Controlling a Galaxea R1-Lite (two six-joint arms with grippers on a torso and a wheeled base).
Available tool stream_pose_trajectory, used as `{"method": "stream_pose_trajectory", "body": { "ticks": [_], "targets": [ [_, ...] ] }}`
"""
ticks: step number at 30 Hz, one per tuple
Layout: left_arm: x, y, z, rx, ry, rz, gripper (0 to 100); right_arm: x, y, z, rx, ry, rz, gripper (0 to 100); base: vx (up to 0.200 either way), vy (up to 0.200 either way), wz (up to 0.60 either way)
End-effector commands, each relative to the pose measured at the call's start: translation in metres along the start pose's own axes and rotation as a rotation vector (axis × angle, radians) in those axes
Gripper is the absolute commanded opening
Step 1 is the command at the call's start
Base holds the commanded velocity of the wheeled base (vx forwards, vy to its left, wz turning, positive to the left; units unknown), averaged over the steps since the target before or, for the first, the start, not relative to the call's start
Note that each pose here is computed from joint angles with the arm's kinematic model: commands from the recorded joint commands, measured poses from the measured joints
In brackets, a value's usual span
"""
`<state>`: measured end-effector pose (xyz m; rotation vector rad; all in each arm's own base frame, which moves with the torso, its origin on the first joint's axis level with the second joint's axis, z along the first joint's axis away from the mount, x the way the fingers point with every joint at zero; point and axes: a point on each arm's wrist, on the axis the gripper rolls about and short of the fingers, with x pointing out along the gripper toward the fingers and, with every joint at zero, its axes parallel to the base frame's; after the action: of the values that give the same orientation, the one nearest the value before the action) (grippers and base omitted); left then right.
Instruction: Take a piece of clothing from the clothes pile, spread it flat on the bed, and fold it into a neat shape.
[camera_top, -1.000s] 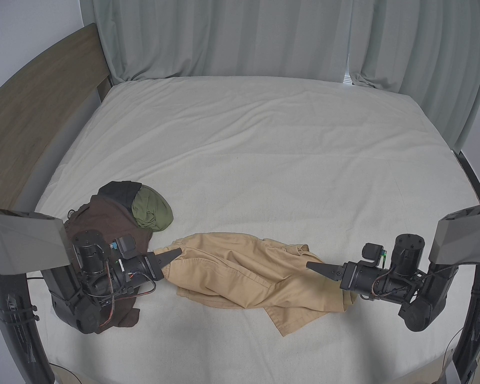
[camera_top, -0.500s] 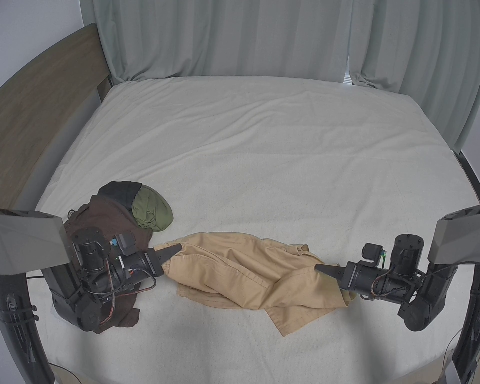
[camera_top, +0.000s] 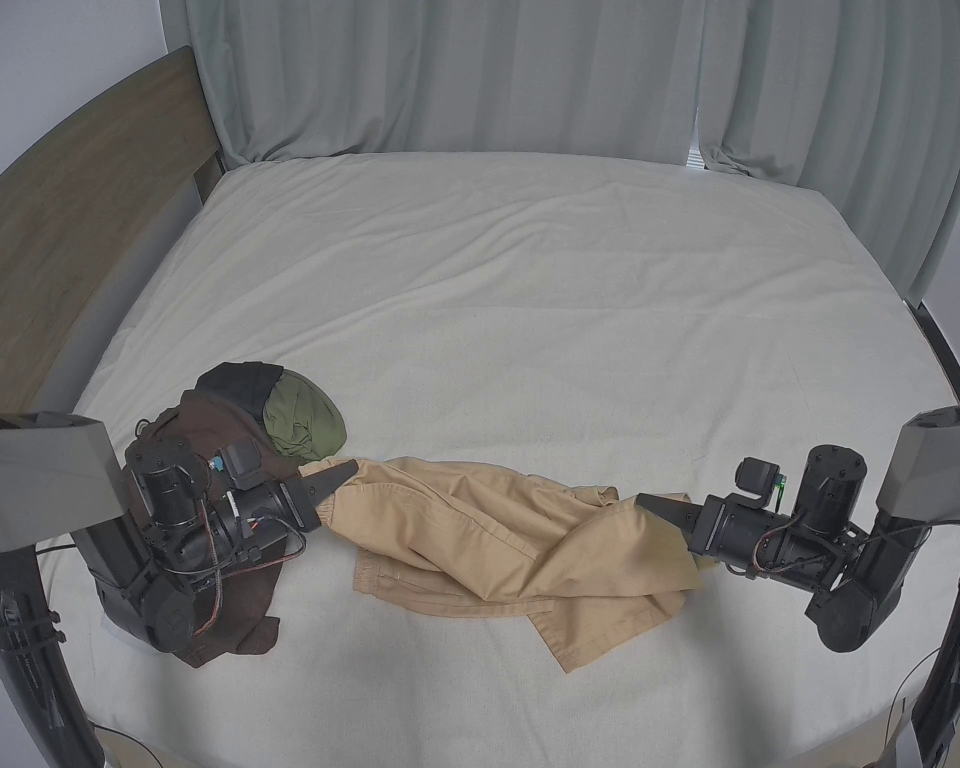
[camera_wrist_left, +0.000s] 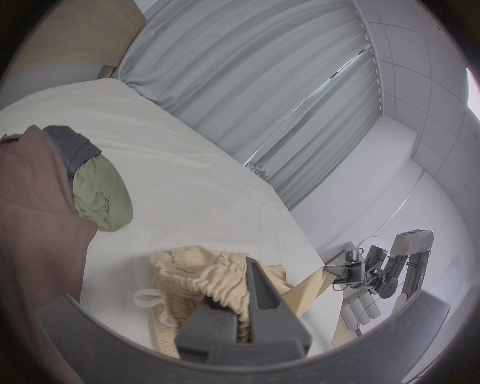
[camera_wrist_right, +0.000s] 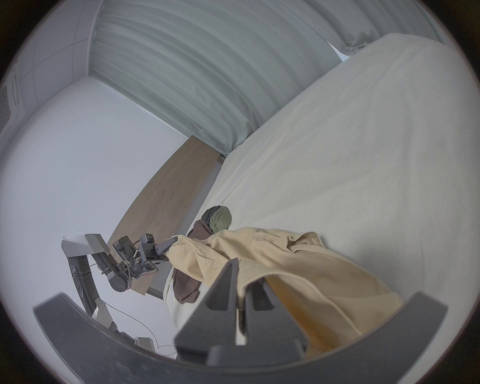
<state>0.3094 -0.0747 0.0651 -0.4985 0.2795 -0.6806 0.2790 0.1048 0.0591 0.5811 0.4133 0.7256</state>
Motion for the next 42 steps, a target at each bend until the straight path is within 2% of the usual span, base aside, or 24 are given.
{"method": "stream_pose_trajectory", "body": {
  "ticks": [1,3,7,13,20,42],
  "targets": [
    [-0.005,-0.009,0.012,0.024,-0.038,-0.022,0,-0.005,0.007,0.006,-0.048,-0.022,0.015,0,0.000,0.000,0.00],
    [-0.006,-0.011,0.014,0.029,-0.044,-0.028,0,-0.006,0.008,0.007,-0.083,-0.027,0.015,0,0.000,0.000,0.00],
    [-0.006,-0.012,0.016,0.034,-0.046,-0.035,0,-0.008,0.012,0.010,-0.098,-0.038,0.026,0,0.000,0.000,0.00],
    [-0.012,-0.026,0.034,0.066,-0.104,-0.070,0,-0.023,0.033,0.028,-0.141,-0.106,0.075,0,0.000,0.000,0.00],
    [-0.017,-0.036,0.047,0.035,-0.145,-0.099,0,-0.033,0.046,0.043,-0.176,-0.170,0.108,0,0.000,0.000,0.00],
    [-0.025,-0.031,0.065,0.060,-0.211,-0.078,0,-0.048,0.046,0.075,-0.190,-0.279,0.119,0,0.000,0.000,0.00]
  ]
}}
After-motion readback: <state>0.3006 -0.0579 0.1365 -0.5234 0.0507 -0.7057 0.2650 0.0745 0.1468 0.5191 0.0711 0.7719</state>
